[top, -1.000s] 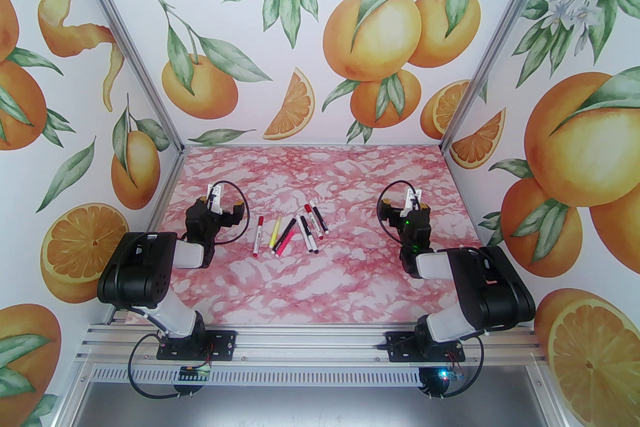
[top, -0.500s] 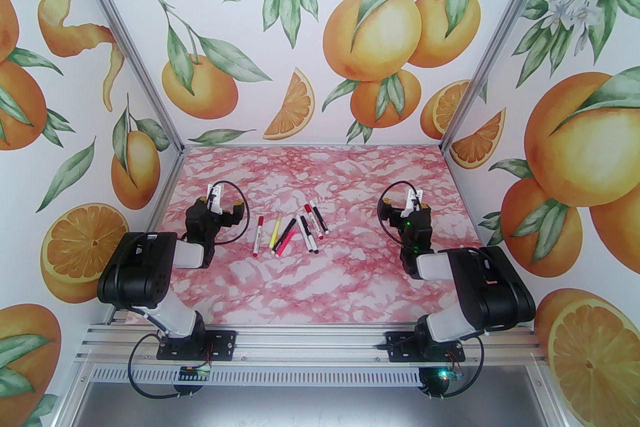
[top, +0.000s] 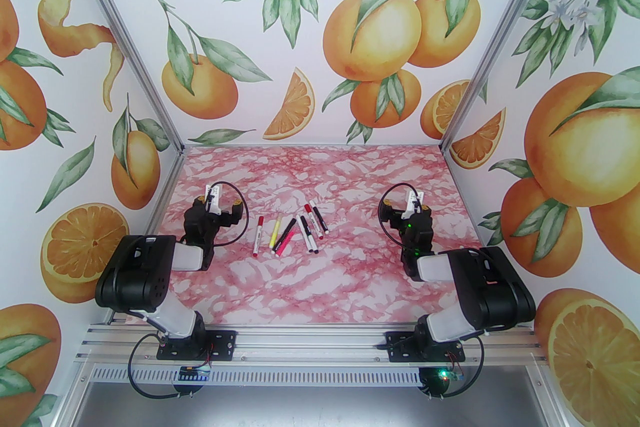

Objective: Open the pen caps

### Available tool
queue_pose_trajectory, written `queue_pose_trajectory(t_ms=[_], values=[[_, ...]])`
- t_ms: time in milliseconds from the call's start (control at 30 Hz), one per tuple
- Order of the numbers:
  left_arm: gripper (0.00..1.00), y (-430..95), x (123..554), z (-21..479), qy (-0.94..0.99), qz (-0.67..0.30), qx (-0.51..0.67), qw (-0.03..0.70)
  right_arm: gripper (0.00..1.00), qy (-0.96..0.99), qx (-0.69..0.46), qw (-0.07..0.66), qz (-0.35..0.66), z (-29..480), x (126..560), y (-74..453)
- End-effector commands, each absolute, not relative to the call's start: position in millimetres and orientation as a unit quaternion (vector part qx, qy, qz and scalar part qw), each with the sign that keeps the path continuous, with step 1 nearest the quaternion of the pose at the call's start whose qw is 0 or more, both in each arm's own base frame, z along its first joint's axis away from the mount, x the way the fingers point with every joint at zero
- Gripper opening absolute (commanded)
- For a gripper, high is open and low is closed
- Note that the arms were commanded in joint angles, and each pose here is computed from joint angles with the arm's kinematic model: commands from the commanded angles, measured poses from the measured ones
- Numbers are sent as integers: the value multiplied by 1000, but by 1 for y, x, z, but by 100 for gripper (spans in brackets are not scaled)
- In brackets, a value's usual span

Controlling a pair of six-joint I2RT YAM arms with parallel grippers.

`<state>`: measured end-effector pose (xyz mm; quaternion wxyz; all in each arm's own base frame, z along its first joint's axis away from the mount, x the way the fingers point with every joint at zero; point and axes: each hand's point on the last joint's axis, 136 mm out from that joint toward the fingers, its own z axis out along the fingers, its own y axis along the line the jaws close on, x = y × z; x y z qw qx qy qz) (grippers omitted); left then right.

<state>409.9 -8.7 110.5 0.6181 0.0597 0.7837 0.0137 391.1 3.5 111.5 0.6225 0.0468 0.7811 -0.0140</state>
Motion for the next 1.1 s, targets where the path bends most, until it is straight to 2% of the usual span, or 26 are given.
queue_pose_trajectory(t_ms=[0,300,533,733,1067], values=[[100,-6,408,126,780,22,52,623,100,773,38,633,-3,124,395,7],[100,-4,394,177,803,23,8,596,100,792,49,609,-5,150,385,13],[100,-31,365,213,825,-84,-45,556,100,823,35,565,36,174,353,46],[100,-61,333,191,869,-165,-57,463,100,843,74,516,129,186,324,67],[100,-66,294,139,914,-156,-80,365,100,863,118,447,206,170,289,81]])
